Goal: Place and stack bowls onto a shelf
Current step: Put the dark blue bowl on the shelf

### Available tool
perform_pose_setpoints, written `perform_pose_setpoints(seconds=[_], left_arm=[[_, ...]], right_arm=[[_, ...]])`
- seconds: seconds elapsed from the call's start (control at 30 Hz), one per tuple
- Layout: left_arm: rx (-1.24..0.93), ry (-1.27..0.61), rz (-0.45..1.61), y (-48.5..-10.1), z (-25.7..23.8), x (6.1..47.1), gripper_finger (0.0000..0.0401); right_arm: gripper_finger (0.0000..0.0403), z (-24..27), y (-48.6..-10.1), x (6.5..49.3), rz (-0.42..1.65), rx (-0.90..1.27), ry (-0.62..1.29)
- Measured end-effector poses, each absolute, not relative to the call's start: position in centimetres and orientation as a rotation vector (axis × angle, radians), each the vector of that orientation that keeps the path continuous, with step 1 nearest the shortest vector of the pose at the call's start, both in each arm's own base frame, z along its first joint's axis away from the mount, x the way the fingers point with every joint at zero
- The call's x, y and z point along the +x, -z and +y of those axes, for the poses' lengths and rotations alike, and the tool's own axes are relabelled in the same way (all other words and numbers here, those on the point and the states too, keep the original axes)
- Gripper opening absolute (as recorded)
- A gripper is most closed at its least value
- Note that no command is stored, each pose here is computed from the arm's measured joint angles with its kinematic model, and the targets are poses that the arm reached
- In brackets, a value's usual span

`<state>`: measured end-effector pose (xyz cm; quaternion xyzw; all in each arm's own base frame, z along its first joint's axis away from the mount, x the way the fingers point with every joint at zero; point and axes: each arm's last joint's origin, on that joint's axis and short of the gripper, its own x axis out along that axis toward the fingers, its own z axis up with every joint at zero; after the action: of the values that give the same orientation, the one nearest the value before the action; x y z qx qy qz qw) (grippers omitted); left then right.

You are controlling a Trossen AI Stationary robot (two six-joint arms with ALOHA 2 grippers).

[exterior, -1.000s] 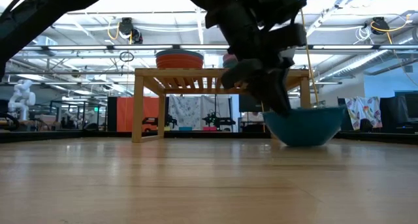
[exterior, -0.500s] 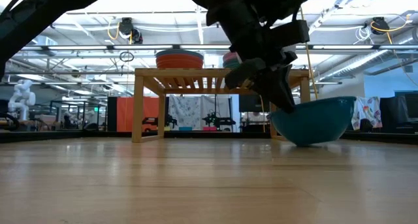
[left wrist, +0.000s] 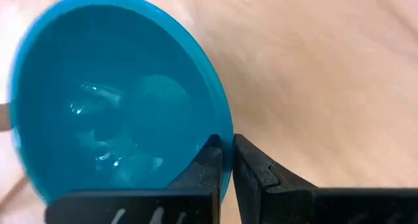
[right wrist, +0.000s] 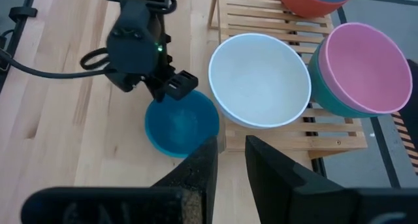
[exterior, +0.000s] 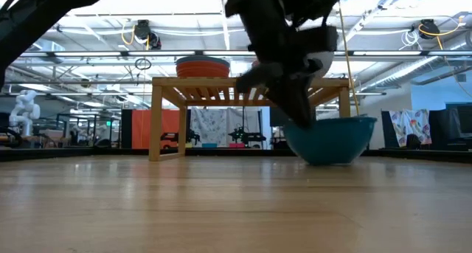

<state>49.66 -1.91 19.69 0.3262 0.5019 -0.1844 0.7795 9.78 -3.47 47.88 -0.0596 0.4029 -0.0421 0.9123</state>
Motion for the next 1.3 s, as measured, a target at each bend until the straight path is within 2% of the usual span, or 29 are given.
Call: perform_pose_setpoints(seconds=[0.67, 0.97, 1.3], left_arm=[[0.527, 0.38, 1.211, -28.4, -6.6, 43.0, 0.0012], [0.526, 0.294, 1.256, -31.9, -8.2, 39.5, 0.0012], [0.451, 0.152, 1.178, -37.5, -9.0, 34.5, 0.0012]], right_arm=[[0.0075, -3.6, -48.1, 10.0, 0.804, -0.131, 0.093], [0.0075, -3.6, -48.1, 10.0, 0.802, -0.131, 0.093], [0.0075, -3.7, -48.4, 10.3, 0.755, -0.146, 0.103]])
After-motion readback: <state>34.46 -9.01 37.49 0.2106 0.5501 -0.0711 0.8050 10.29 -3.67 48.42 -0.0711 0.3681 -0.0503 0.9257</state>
